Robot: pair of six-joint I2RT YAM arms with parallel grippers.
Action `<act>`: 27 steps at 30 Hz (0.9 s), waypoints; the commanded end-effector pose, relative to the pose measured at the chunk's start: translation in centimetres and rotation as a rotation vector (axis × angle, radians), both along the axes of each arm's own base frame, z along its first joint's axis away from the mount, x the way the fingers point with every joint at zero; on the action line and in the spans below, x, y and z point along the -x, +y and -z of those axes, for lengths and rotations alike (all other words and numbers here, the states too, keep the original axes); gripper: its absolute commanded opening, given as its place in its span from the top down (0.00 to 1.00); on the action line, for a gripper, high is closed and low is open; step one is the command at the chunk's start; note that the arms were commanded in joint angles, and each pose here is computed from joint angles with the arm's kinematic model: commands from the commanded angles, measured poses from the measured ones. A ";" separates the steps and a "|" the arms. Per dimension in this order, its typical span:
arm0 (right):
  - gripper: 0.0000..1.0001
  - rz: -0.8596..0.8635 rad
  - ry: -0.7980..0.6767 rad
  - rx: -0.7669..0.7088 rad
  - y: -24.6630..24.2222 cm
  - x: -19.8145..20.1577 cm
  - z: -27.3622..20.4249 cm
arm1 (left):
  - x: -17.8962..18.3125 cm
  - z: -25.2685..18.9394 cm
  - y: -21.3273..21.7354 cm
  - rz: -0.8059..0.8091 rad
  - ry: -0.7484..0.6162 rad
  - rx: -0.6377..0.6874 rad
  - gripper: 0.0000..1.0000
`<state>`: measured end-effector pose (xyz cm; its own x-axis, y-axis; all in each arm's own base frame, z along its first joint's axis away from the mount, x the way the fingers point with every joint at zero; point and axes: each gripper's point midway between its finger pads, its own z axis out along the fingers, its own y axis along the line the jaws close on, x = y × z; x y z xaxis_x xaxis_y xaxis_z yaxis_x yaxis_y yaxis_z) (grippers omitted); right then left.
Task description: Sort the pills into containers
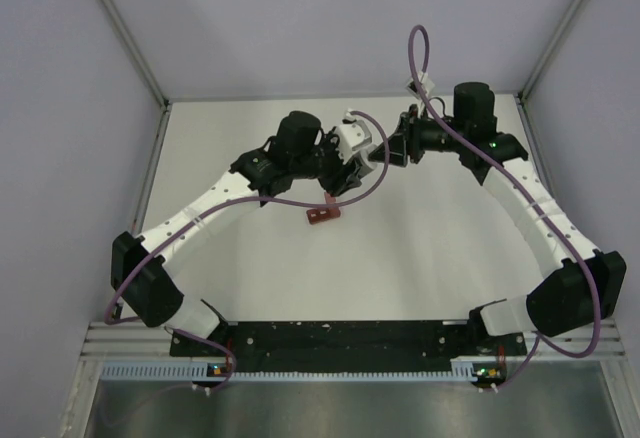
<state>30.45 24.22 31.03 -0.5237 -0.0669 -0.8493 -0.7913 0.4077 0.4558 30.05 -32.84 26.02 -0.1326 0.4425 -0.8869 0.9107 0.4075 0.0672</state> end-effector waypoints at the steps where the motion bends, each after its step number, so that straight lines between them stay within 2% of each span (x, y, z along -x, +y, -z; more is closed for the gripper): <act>1: 0.68 -0.023 -0.050 -0.026 0.0 0.4 -1.2 | 0.1 -2.4 -0.3 0.016 -0.070 0.048 1.00; 6: 0.97 -0.048 -0.061 -0.031 0.1 0.9 -1.3 | 0.2 -2.6 -0.4 0.019 -0.067 0.057 1.00; 7: 1.00 -0.053 -0.075 -0.031 0.1 1.1 -1.5 | 0.4 -2.6 -0.4 0.021 -0.064 0.062 1.00; 14: 1.00 -0.144 -0.245 0.004 -0.4 2.8 -2.5 | 2.4 -3.2 -0.8 0.098 -0.013 0.110 1.00; 24: 1.00 -0.335 -0.525 0.112 -0.9 5.0 -4.3 | 8.4 -4.8 -1.9 0.413 0.193 0.169 1.00; 27: 0.79 -0.369 -0.563 0.181 -1.0 5.4 -3.5 | 9.5 -5.2 -2.1 0.473 0.255 0.176 1.00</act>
